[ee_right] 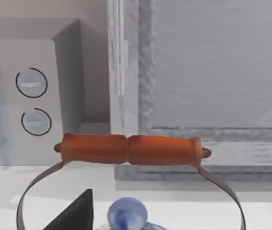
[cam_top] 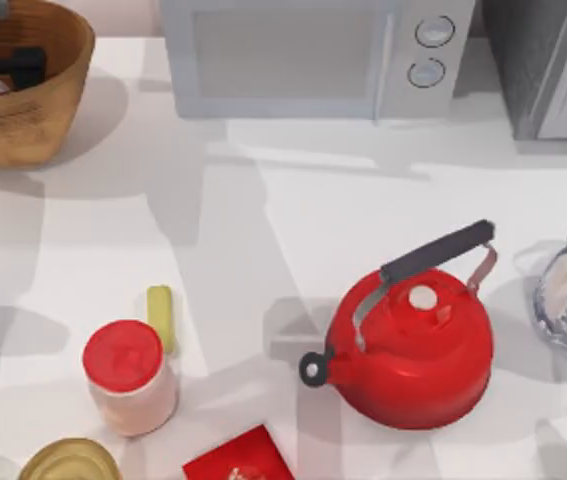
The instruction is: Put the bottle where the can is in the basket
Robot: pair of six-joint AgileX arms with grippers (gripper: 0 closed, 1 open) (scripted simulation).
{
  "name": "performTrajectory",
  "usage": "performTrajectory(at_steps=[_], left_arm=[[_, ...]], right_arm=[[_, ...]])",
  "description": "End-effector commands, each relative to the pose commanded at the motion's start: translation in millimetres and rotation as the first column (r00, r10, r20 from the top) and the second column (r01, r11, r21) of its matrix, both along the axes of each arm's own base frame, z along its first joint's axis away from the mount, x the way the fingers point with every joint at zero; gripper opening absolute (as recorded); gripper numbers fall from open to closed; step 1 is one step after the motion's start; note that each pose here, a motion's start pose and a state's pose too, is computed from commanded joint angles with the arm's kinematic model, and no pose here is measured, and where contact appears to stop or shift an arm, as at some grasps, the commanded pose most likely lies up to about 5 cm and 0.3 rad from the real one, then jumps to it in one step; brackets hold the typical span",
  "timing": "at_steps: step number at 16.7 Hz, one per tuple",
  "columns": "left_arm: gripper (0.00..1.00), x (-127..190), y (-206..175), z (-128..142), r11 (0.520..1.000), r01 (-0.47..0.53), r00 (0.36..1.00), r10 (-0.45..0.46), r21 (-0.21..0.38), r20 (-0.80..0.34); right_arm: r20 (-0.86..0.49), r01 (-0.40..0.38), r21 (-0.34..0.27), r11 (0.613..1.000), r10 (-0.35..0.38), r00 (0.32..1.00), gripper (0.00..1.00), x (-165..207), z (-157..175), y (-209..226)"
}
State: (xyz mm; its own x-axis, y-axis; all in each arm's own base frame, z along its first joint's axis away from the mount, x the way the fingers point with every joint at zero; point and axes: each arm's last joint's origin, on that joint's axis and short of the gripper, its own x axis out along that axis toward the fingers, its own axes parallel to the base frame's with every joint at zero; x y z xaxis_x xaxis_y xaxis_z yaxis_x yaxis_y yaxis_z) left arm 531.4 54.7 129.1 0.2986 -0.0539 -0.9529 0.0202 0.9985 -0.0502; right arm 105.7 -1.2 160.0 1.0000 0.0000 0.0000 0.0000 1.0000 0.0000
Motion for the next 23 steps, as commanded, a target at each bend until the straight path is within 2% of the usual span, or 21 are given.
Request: performTrajectory(at_steps=[10, 18, 19, 23], left_arm=[[0.02, 0, 0, 0, 1.0, 0.0, 1.0, 0.0, 0.0, 0.0], [0.0, 0, 0, 0, 1.0, 0.0, 1.0, 0.0, 0.0, 0.0], [0.0, 0, 2, 18, 1.0, 0.0, 0.999, -0.001, 0.01, 0.039], [0.0, -6, 3, 32, 1.0, -0.02, 0.997, 0.019, 0.019, 0.071]], right_arm=[[0.0, 0.0, 0.0, 1.0, 0.0, 1.0, 1.0, 0, 0, 0], [0.0, 0.0, 0.0, 1.0, 0.0, 1.0, 1.0, 0, 0, 0], [0.0, 0.0, 0.0, 1.0, 0.0, 1.0, 1.0, 0, 0, 0], [0.0, 0.0, 0.0, 1.0, 0.0, 1.0, 1.0, 0, 0, 0]])
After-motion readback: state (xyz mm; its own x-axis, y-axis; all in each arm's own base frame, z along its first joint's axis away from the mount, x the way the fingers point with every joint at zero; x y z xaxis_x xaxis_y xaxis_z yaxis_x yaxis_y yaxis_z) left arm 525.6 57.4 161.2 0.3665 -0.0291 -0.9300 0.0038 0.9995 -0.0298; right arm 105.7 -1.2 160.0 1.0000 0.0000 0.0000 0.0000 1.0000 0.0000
